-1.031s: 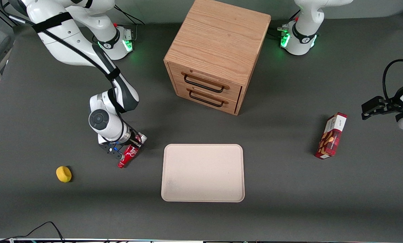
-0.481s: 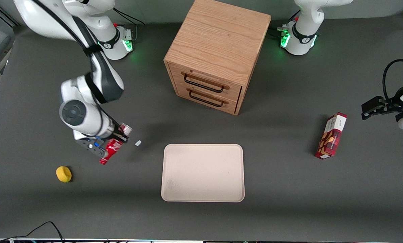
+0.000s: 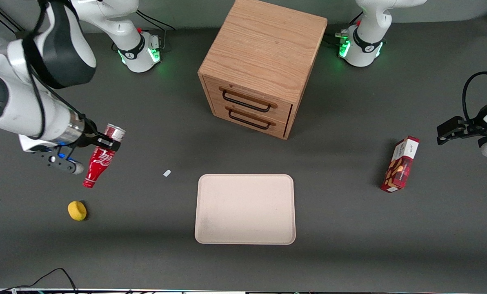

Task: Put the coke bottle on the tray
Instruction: 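Lift the bottle and swing it upright with the right gripper, then carry the upright bottle over the cream tray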

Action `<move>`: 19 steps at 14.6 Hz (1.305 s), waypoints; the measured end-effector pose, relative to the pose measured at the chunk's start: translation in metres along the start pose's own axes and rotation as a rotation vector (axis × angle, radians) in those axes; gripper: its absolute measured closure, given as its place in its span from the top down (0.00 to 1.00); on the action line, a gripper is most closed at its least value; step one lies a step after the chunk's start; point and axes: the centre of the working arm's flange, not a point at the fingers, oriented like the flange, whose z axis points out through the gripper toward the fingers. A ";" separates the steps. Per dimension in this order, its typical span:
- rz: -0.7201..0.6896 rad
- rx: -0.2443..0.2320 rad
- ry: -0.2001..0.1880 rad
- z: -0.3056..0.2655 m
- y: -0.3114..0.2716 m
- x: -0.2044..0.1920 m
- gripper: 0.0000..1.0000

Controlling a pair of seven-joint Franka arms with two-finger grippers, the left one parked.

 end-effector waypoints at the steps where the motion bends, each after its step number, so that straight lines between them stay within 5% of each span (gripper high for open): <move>1: -0.005 0.004 0.003 -0.004 -0.003 0.003 0.52; 8: -0.126 -0.013 -0.040 0.059 -0.120 0.030 0.52; 14: -0.205 0.054 0.091 0.165 -0.222 0.045 0.52; 19: -0.282 0.013 0.106 0.250 -0.248 0.046 0.52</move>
